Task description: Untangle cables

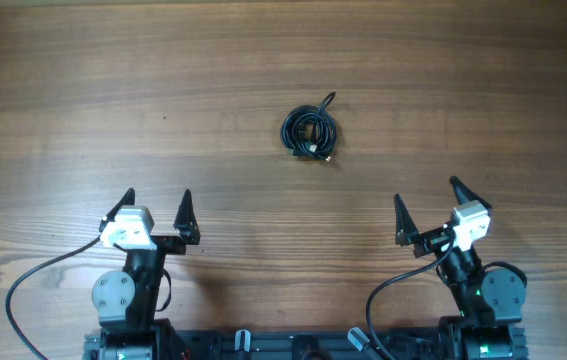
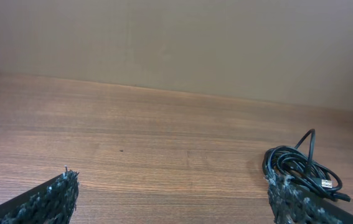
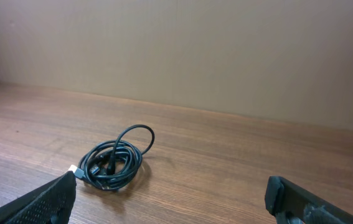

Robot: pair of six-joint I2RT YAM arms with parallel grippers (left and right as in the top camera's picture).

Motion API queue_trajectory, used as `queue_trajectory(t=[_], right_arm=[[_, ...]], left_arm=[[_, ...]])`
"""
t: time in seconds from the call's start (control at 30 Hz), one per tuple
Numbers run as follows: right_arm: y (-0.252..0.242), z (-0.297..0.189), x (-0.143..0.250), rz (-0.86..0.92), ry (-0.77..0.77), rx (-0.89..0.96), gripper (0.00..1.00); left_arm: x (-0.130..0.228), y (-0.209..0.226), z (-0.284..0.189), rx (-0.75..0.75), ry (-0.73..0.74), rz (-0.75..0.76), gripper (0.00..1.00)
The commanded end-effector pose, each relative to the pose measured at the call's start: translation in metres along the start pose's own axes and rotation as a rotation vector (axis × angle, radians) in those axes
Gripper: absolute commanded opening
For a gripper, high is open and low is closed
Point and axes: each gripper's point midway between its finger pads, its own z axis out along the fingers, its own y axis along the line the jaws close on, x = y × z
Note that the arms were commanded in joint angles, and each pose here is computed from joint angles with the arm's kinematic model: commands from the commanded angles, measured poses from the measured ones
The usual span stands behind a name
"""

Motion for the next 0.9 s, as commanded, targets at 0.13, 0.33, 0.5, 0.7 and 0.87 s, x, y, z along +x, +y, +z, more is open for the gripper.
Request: queue_trajectory(t=[0.13, 0.33, 0.5, 0.7, 0.87], right_arm=[[0.01, 0.0, -0.002, 0.02, -0.011, -0.054, 1.0], [0.039, -0.005, -0.018, -0.009, -0.075, -0.227, 1.0], [0.042, -0.006, -0.017, -0.001, -0.07, -0.243, 1.0], [0.047, -0.007, -0.017, 0.024, -0.046, -0.276, 1.0], [0.048, -0.004, -0.02, 0.044, -0.004, -0.288, 1.0]], left_arm=[[0.003, 0.003, 0.0, -0.017, 0.004, 0.012, 1.0], [0.001, 0.003, 0.0, -0.018, -0.002, 0.02, 1.0], [0.002, 0.001, 0.0, -0.008, 0.001, 0.011, 1.0], [-0.006, -0.013, -0.001, 0.074, -0.021, 0.017, 1.0], [-0.024, -0.025, -0.005, 0.126, -0.05, 0.025, 1.0]])
